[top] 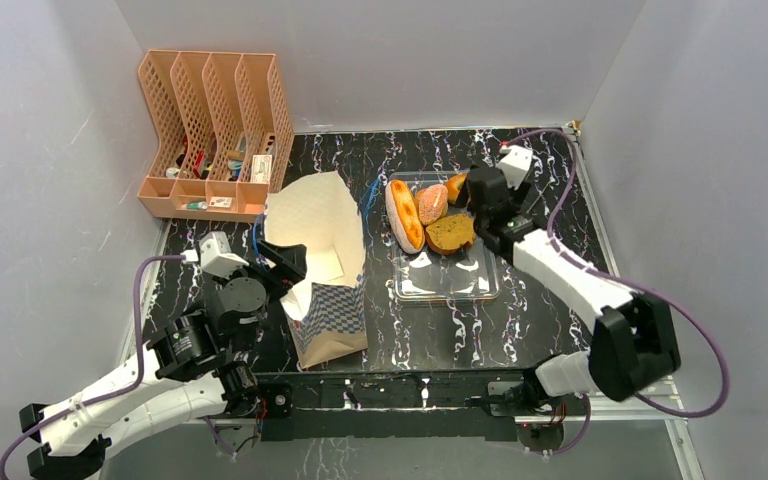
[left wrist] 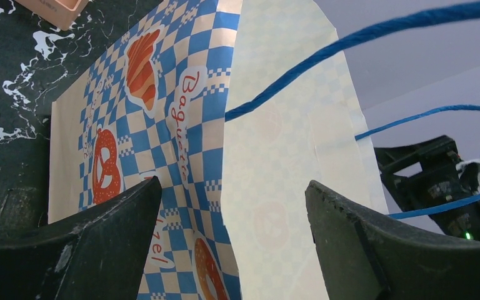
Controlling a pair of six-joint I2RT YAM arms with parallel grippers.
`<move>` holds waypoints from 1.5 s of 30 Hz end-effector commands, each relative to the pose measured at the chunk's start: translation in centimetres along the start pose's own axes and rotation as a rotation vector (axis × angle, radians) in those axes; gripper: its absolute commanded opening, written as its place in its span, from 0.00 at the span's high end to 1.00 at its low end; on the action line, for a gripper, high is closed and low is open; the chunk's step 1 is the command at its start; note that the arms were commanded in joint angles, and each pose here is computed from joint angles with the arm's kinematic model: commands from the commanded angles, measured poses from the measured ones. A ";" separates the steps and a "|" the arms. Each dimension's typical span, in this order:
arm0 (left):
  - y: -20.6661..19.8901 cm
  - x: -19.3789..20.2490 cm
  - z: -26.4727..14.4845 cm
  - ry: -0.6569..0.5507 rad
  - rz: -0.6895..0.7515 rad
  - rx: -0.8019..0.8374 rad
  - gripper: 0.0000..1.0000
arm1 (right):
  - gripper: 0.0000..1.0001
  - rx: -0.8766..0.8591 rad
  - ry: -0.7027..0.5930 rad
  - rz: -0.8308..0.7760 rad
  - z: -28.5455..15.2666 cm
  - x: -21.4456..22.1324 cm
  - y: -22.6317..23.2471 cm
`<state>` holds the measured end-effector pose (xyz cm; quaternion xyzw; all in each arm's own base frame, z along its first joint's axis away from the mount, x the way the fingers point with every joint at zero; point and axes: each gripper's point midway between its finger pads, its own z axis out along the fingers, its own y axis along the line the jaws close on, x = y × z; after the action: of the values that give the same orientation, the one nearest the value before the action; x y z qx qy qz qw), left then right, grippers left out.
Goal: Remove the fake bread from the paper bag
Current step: Place the clamp at the corner of the board, then move the paper bag to the center of the board.
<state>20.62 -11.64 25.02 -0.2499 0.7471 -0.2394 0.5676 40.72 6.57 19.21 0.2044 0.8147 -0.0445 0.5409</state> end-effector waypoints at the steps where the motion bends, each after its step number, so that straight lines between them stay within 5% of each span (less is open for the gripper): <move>1: -0.4 0.2 0.6 -0.017 0.012 0.011 0.16 | 0.31 -0.125 -0.058 0.020 -5.6 -0.1 2.1; 7: -1.1 0.4 1.5 -0.057 0.017 0.020 0.17 | 0.31 -0.240 -0.065 0.016 -11.6 1.1 3.2; 24: -6.0 2.6 7.5 -0.025 0.012 0.048 0.17 | 0.30 -0.446 0.006 -0.013 -20.0 5.6 6.3; 34: -7.2 2.2 10.8 0.001 0.011 0.040 0.17 | 0.32 -0.581 0.108 -0.112 -28.5 13.5 6.6; 40: -7.8 1.9 10.9 -0.002 0.013 0.057 0.17 | 0.51 -0.692 0.158 -0.198 -33.8 18.1 7.6; 41: -8.0 1.9 10.8 0.002 0.010 0.067 0.17 | 0.61 -0.669 0.144 -0.224 -33.9 19.4 8.1; 42: -8.3 1.9 10.6 0.012 0.004 0.085 0.17 | 0.86 -0.654 0.105 -0.223 -33.8 19.7 9.0; 43: -8.5 1.7 10.2 0.015 0.002 0.097 0.17 | 0.98 -0.676 0.090 -0.245 -33.7 19.8 10.1; 45: -8.6 1.3 9.7 0.017 0.005 0.112 0.17 | 1.00 -0.751 0.141 -0.240 -33.2 20.5 12.9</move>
<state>31.00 -19.75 24.36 -0.2218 0.7540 -0.2531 0.5640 9.21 29.85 13.89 -0.1058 0.8464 0.1359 0.5038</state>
